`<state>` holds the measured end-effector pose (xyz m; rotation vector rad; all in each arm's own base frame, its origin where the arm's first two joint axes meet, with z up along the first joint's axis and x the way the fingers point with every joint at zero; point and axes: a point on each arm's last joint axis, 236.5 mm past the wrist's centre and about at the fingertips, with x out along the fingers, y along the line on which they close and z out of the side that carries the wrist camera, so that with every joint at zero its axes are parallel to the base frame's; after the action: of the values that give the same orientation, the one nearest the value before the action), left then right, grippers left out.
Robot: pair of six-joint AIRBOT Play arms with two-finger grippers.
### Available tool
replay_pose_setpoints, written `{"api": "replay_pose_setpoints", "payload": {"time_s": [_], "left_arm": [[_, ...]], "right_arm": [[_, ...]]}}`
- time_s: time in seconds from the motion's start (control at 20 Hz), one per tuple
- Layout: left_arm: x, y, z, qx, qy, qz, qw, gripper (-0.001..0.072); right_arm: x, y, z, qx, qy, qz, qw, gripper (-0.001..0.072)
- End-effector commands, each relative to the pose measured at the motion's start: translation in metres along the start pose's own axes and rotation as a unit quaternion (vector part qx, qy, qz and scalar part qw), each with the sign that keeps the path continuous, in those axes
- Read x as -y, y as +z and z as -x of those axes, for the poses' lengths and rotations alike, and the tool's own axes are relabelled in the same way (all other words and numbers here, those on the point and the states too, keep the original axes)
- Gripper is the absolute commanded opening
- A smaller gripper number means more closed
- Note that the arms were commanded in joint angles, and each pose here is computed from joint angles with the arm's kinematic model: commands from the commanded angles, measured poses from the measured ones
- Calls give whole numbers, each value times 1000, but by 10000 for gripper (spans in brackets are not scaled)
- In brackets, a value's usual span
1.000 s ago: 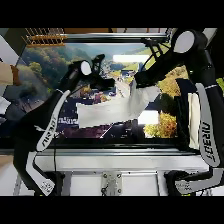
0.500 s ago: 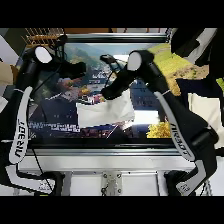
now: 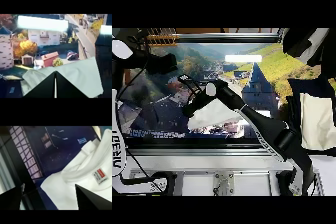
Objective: Fold the clothes and pants, and hang the long-sleeved shirts on hangers.
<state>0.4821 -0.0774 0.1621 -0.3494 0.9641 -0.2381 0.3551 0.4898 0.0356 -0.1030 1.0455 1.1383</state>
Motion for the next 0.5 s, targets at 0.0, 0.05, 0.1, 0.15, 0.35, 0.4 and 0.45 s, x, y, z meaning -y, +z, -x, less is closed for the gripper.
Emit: {"api": "replay_pose_setpoints", "payload": {"time_s": [0.0,0.05,0.1,0.15,0.35,0.4,0.45], "left_arm": [[-13,5,28,24,11,9,1000,7],[-15,-1,30,24,13,8,1000,7],[-18,-11,28,19,14,10,1000,7],[-21,-25,24,10,15,16,1000,7],[-15,-86,1,-24,11,17,1000,7],[-11,-97,-3,-29,8,12,999,7],[-5,-108,-8,-34,3,6,999,7]], "right_arm": [[24,11,42,33,-12,-23,999,705],[44,4,60,35,-26,-43,998,706],[67,-9,79,34,-41,-70,996,706],[91,-26,96,31,-58,-99,993,706],[195,-131,154,7,-116,-283,952,706],[216,-159,161,0,-119,-330,936,706],[231,-179,165,0,-116,-369,922,706]]}}
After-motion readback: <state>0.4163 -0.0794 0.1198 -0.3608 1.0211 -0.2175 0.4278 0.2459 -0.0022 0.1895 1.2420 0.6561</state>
